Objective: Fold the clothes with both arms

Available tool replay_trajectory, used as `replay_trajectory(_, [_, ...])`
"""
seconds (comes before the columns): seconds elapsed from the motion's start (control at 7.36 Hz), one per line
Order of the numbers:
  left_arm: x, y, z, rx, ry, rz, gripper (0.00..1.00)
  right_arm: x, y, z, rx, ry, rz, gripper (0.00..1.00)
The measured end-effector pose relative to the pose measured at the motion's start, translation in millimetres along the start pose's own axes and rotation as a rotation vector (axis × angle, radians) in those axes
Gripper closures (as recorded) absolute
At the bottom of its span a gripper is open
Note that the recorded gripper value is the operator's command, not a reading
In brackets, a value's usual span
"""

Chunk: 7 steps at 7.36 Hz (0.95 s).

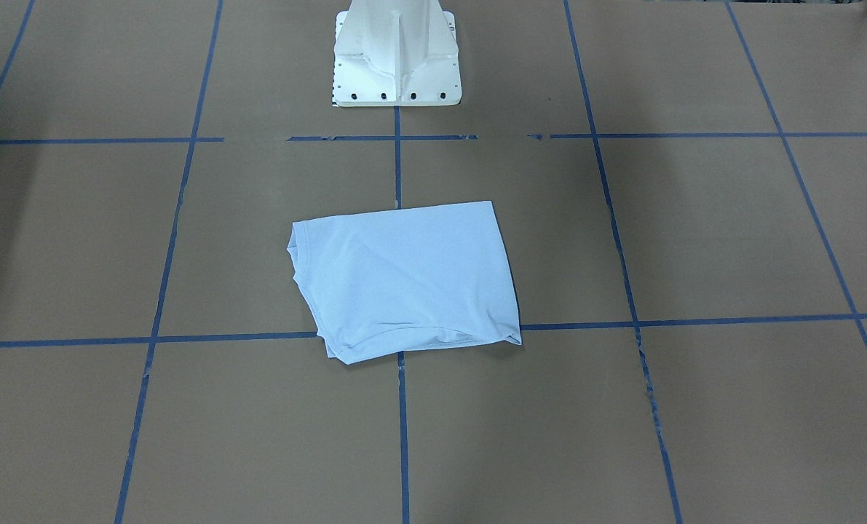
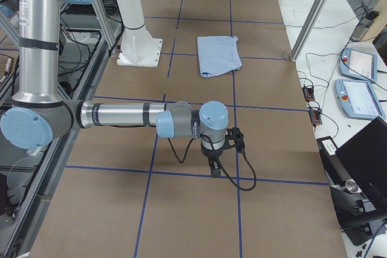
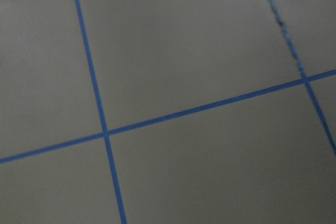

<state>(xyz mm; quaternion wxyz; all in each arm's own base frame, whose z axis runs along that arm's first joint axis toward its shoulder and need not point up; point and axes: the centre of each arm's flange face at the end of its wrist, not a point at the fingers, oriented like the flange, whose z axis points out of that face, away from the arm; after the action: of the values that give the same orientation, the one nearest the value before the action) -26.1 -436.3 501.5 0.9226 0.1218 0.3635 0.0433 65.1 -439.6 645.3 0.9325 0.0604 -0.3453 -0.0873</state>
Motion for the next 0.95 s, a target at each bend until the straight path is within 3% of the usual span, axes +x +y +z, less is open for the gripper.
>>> replay_trajectory(0.41, [-33.0, 20.9, 22.2, -0.124, 0.021, -0.139, 0.0, 1.6, 17.9, -9.8, 0.023, -0.019, 0.035, 0.0])
replay_trajectory(0.95, [-34.2, 17.8, 35.6, -0.146, 0.035, -0.14, 0.0, 5.8, 46.4, 1.4, -0.006, -0.018, 0.048, 0.0])
